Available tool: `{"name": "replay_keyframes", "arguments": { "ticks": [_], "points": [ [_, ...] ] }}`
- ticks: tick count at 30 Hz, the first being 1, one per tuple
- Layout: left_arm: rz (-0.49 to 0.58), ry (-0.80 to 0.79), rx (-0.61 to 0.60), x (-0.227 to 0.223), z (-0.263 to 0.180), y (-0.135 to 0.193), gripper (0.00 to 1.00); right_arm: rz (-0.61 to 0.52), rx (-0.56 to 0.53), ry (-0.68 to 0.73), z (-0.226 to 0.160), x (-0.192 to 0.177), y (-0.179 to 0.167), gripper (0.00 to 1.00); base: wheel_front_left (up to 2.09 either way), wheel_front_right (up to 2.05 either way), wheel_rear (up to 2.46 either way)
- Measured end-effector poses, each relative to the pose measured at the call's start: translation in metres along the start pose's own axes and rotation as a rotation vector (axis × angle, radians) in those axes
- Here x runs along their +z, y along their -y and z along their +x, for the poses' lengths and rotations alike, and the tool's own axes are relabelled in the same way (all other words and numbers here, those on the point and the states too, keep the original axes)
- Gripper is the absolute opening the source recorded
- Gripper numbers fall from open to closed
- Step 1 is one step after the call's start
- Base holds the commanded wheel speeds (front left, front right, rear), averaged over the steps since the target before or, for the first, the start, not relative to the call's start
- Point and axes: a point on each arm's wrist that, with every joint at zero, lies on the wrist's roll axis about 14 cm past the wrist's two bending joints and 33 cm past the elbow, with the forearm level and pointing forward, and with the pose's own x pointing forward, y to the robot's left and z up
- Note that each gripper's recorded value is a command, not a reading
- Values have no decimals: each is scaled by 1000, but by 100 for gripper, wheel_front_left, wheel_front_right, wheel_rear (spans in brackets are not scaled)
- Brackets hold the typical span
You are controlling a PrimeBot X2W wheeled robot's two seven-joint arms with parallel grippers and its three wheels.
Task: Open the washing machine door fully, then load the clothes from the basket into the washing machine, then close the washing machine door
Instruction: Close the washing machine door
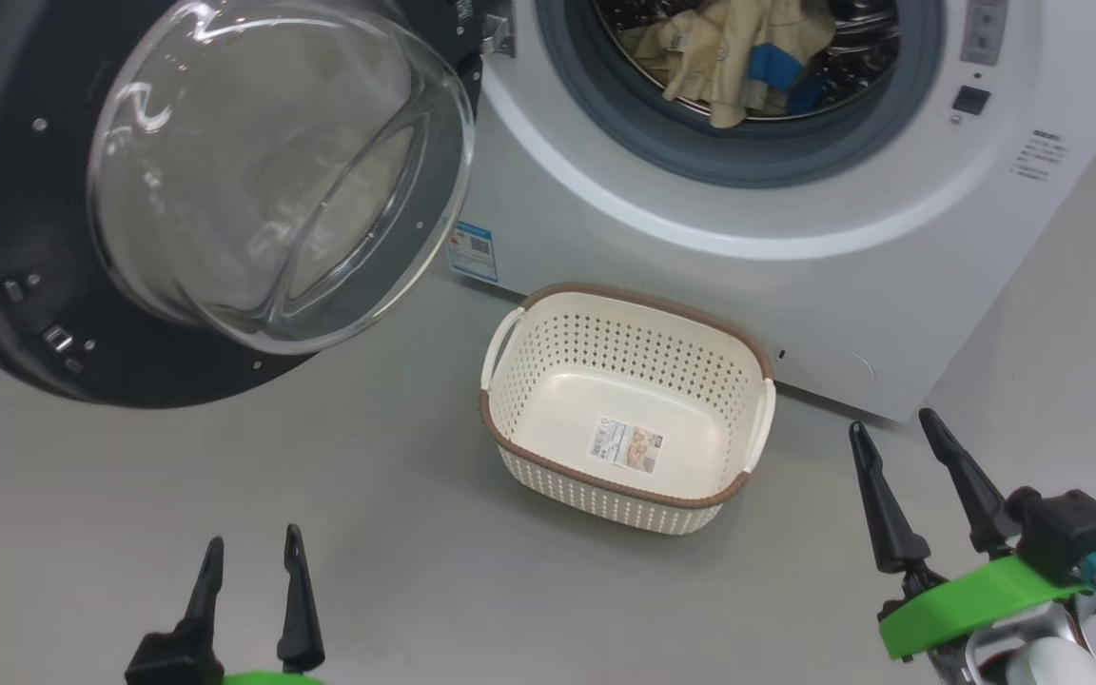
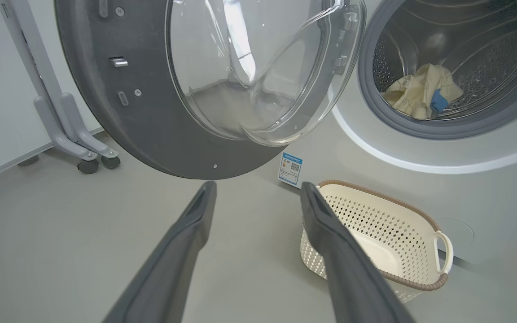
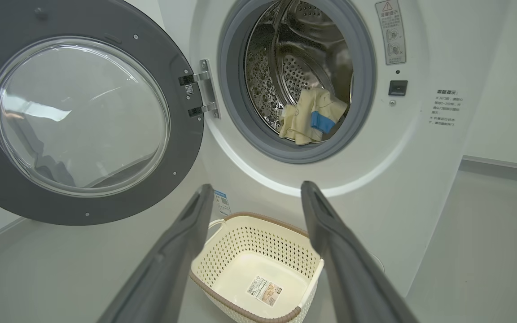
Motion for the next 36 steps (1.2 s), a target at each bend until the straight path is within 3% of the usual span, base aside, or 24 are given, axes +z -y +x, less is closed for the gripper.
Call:
{"name": "replay_keyframes", "arguments": {
  "ticks": [15,36],
  "points": [
    [-25,30,144,6,-29,-45,100,1,177,-15,21,-4,-55,100,0,0,0],
    [-50,36,207,6,-42,-64,100,3,247,-25,27,-8,-77,100,0,0,0]
  ]
}}
